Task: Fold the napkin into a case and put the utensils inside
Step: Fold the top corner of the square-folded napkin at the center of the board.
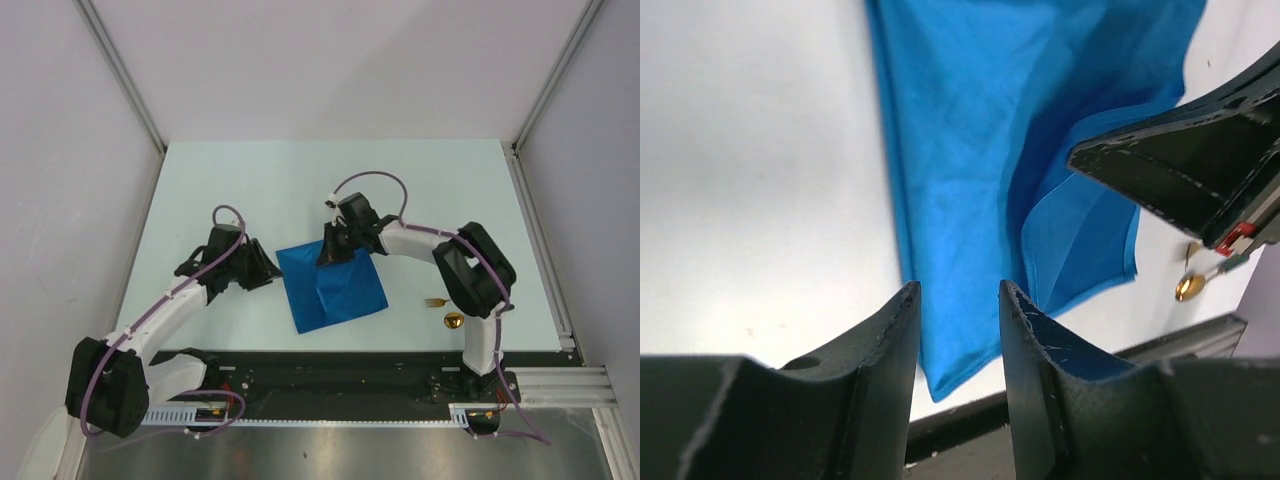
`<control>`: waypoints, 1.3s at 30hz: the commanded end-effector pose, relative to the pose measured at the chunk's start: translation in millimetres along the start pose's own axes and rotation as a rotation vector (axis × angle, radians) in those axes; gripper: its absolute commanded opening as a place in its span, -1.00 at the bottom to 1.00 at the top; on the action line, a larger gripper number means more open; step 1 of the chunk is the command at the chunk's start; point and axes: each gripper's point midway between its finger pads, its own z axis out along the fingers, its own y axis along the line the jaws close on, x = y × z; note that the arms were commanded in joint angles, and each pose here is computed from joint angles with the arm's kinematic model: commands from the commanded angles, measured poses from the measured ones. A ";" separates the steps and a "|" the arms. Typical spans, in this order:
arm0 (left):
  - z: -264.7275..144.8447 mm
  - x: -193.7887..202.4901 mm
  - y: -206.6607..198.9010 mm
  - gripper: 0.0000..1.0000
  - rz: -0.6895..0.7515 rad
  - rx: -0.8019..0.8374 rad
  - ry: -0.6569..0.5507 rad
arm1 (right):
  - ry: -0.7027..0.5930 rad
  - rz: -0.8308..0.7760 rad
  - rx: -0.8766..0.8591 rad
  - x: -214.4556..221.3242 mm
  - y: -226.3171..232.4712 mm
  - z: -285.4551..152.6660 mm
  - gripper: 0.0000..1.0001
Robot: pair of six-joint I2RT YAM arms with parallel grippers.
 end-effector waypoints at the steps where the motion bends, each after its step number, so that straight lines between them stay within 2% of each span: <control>1: -3.5 -9.8 10.7 -0.17 0.012 0.005 -0.024 | -0.011 -0.053 -0.101 -22.3 35.2 23.6 -1.00; 9: -1.9 -12.4 30.3 -0.18 -0.009 -0.032 -0.038 | -0.007 -0.048 -0.164 -32.7 52.3 55.7 -1.00; 19: 1.4 -7.7 34.5 -0.22 -0.019 -0.027 -0.029 | -0.022 -0.064 -0.204 -46.9 64.0 73.8 -1.00; 30: 0.9 -3.7 37.8 -0.24 -0.021 -0.028 -0.023 | -0.017 -0.068 -0.201 -56.2 63.8 82.0 -0.84; 33: 1.5 -2.8 36.4 -0.24 -0.019 -0.019 -0.017 | -0.008 -0.062 -0.206 -54.5 63.7 85.3 -0.69; 39: 6.9 2.6 24.0 -0.24 -0.012 0.056 0.028 | -0.021 -0.075 -0.220 -61.6 74.0 73.7 -0.11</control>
